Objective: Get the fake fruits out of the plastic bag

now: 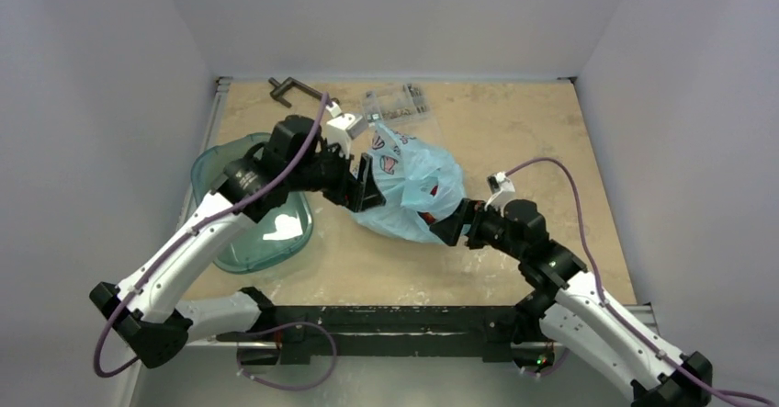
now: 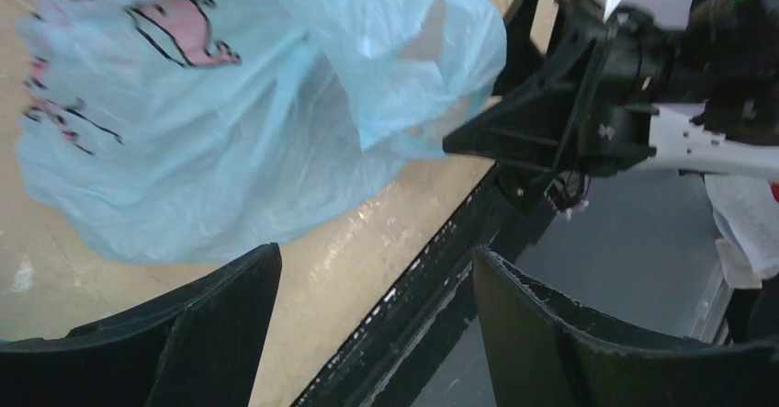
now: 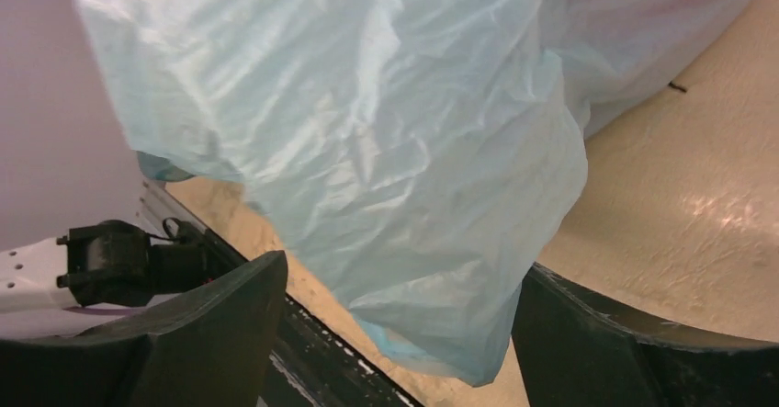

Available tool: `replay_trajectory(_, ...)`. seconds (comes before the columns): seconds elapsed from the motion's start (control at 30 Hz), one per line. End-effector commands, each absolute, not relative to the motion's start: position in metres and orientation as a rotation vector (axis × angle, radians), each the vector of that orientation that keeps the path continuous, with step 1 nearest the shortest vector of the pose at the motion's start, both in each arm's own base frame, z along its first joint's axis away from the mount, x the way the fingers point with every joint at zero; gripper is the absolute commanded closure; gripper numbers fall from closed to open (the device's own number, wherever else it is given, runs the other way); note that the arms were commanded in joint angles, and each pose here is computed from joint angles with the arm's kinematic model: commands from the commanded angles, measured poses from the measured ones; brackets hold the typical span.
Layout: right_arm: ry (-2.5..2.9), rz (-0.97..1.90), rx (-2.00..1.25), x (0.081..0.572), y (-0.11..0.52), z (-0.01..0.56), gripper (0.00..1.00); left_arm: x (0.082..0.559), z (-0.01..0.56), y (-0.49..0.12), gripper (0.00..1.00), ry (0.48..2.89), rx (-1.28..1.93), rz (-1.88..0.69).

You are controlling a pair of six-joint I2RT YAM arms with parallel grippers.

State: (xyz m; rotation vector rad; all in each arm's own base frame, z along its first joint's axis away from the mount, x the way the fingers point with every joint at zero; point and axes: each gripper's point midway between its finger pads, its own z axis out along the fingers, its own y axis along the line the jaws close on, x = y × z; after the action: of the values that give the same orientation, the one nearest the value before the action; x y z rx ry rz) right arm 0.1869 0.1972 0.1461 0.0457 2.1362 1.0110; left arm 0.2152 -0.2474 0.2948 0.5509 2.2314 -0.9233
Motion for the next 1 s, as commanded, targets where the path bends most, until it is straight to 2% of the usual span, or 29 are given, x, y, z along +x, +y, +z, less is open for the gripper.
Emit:
replay_trajectory(0.0, 2.071, 0.871, -0.111, 0.194, 0.186, 0.186, 0.11, 0.200, 0.273, -0.255, 0.29, 2.223, 0.509, -0.925)
replay_trajectory(0.1, 2.021, 0.790, -0.177, 0.195, 0.175, 0.210, 0.04, 0.194, 0.277, -0.267, 0.35, 2.156, 0.468, -1.046)
replay_trajectory(0.17, 1.946, 0.821, -0.231, 0.193, 0.179, 0.237, 0.03, 0.194, 0.280, -0.267, 0.34, 2.124, 0.443, -1.061)
replay_trajectory(0.33, 1.854, 0.747, -0.266, 0.204, 0.175, 0.291, 0.01, 0.192, 0.276, -0.256, 0.15, 2.110, 0.395, -1.028)
replay_trajectory(0.43, 1.869, 0.755, -0.330, 0.207, 0.197, 0.305, 0.01, 0.186, 0.265, -0.250, 0.11, 2.154, 0.402, -1.002)
replay_trajectory(0.57, 1.944, 0.724, -0.230, 0.211, 0.232, 0.302, 0.03, 0.183, 0.255, -0.237, 0.10, 2.159, 0.369, -0.959)
replay_trajectory(0.7, 1.978, 0.724, -0.107, 0.216, 0.262, 0.290, 0.12, 0.180, 0.250, -0.226, 0.10, 2.170, 0.342, -0.913)
replay_trajectory(0.87, 1.974, 0.572, 0.042, 0.240, 0.273, 0.270, 0.12, 0.180, 0.246, -0.223, 0.09, 2.171, 0.325, -0.905)
replay_trajectory(0.97, 1.962, 0.488, 0.074, 0.256, 0.279, 0.247, 0.12, 0.182, 0.245, -0.224, 0.00, 2.172, 0.305, -0.906)
